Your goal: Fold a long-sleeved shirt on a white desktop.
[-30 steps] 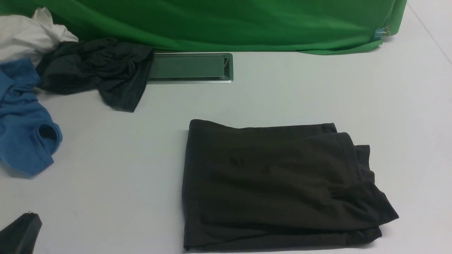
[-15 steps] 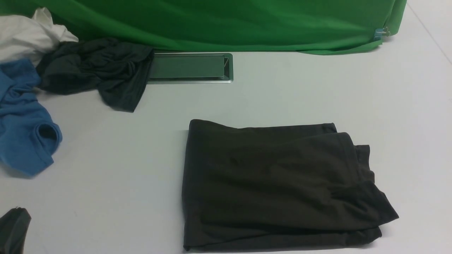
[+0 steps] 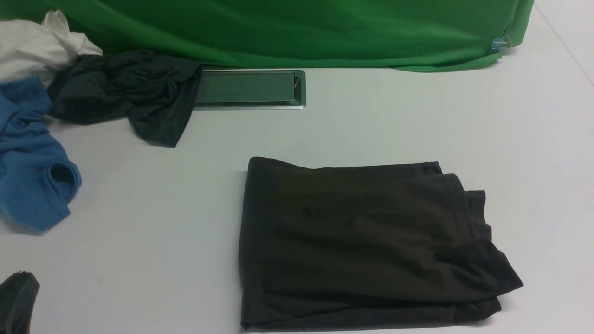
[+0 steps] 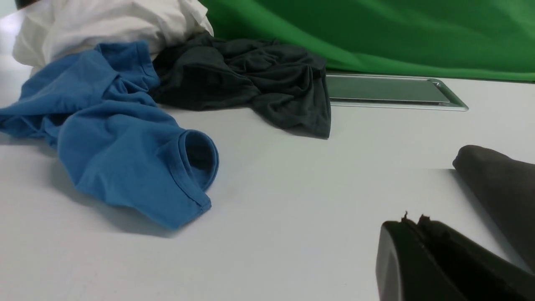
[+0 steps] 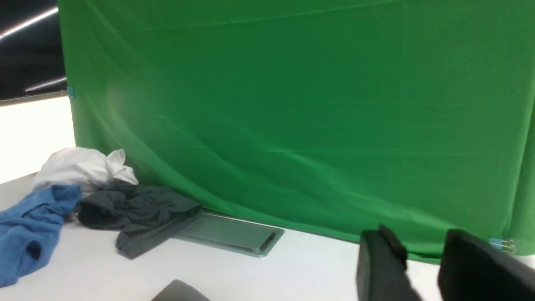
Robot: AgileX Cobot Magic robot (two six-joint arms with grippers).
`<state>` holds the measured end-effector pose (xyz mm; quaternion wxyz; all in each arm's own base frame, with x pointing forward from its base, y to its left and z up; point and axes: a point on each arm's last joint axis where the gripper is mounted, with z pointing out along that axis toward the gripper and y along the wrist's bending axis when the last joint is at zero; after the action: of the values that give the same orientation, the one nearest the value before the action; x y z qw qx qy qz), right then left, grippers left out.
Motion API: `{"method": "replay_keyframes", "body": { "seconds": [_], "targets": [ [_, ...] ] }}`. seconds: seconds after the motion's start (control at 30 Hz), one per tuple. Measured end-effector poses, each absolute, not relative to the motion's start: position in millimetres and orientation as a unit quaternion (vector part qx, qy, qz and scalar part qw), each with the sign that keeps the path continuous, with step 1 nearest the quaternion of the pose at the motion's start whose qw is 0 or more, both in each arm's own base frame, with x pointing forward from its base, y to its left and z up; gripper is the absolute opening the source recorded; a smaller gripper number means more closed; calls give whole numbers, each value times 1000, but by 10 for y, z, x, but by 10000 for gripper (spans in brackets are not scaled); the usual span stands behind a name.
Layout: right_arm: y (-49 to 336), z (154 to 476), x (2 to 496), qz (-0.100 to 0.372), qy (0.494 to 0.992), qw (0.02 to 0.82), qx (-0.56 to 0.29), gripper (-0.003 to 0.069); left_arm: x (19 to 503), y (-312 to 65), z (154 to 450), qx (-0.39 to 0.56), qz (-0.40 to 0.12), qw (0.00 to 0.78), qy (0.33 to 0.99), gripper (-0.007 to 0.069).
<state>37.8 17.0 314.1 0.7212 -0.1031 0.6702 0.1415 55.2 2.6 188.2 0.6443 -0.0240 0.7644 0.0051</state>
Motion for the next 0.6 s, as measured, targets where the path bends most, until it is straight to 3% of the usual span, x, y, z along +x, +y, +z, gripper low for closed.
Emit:
{"method": "replay_keyframes", "body": {
  "seconds": [0.2, 0.43, 0.5, 0.6],
  "targets": [
    [126, 3139, 395, 100, 676, 727, -65, 240, 552, 26, 1883, -23, 6, 645, 764, 18],
    [48, 3133, 418, 7, 674, 738, -36, 240, 552, 26, 1883, -23, 6, 645, 764, 18],
    [11, 3045, 457, -40, 677, 734, -33, 240, 552, 26, 1883, -23, 6, 645, 764, 18],
    [-30, 2817, 522, -65, 698, 714, -10, 240, 552, 26, 1883, -23, 6, 645, 764, 18]
  ]
}}
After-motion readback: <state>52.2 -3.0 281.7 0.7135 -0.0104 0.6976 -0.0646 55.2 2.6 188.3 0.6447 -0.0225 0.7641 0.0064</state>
